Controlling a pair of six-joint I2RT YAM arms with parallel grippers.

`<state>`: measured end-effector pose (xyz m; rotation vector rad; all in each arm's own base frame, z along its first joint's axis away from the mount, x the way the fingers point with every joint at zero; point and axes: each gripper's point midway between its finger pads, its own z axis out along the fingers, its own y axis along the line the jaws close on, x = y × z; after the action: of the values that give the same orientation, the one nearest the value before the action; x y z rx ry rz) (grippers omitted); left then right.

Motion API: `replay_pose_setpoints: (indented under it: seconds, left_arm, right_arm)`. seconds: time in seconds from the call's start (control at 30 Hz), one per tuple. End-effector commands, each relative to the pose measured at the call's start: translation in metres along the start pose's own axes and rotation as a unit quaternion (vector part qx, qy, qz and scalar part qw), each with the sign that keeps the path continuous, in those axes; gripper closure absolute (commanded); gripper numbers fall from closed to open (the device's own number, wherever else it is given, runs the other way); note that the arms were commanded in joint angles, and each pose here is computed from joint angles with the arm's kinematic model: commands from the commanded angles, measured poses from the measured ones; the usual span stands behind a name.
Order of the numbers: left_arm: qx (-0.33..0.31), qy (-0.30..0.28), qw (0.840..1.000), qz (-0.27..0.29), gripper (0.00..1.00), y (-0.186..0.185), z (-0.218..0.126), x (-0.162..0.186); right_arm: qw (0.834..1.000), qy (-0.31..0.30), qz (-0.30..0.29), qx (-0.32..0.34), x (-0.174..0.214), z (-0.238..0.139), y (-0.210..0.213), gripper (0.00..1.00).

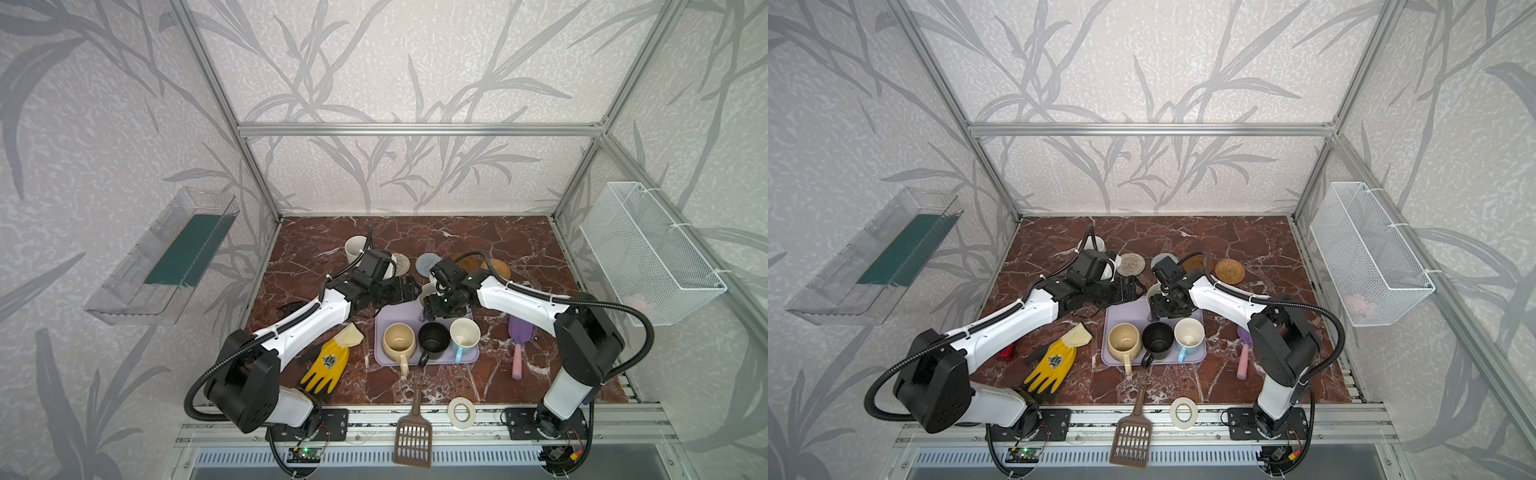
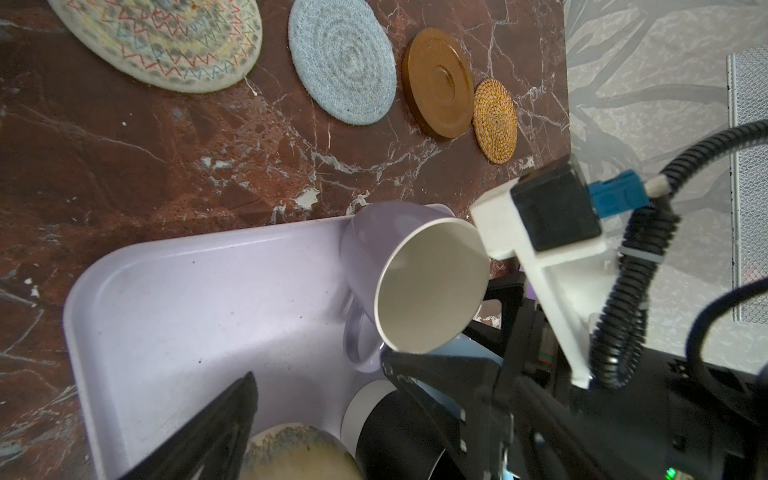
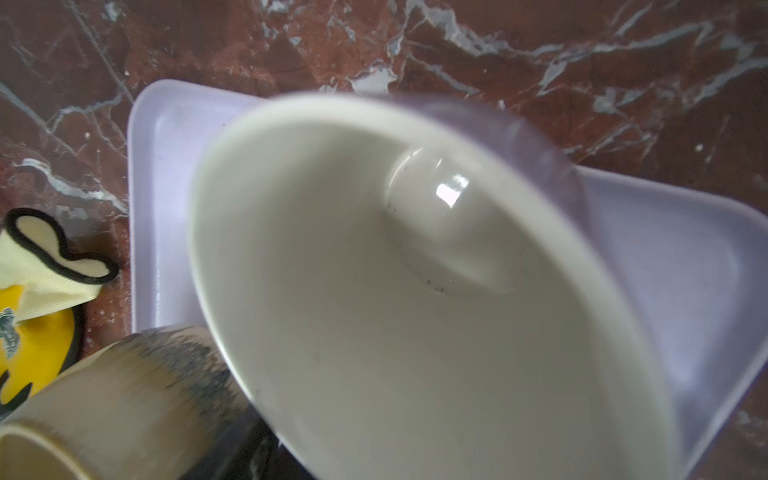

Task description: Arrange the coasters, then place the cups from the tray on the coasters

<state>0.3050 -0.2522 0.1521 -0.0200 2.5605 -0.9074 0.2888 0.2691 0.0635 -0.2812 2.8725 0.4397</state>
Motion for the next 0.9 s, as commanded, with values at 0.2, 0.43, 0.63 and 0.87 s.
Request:
replay_pose_setpoints:
  seconds: [0.2,0.43,0.63,0.87]
  left_arm:
    - [-0.002,-0.006,1.000,0.013,0.03,0.000,-0.008,0.001]
    - [-0.006,-0.001,1.000,0.015,0.03,0.003,-0.006,0.003]
    - [-0.010,0.003,1.000,0.020,0.03,0.004,0.004,0.000]
    - [-0.019,-0.003,0.999,0.030,0.03,0.004,0.017,-0.013]
  right_arm:
    - [0.999,-0.013,0.010,0.030,-0.011,0.010,-0.015,0.42]
    - [1.000,-0.028,-0.004,0.009,-0.016,-0.006,-0.005,0.60]
    - [0.999,-0.036,-0.016,0.001,-0.019,-0.014,-0.002,0.66]
    - [0.999,-0.044,-0.022,-0.002,-0.022,-0.021,0.000,0.75]
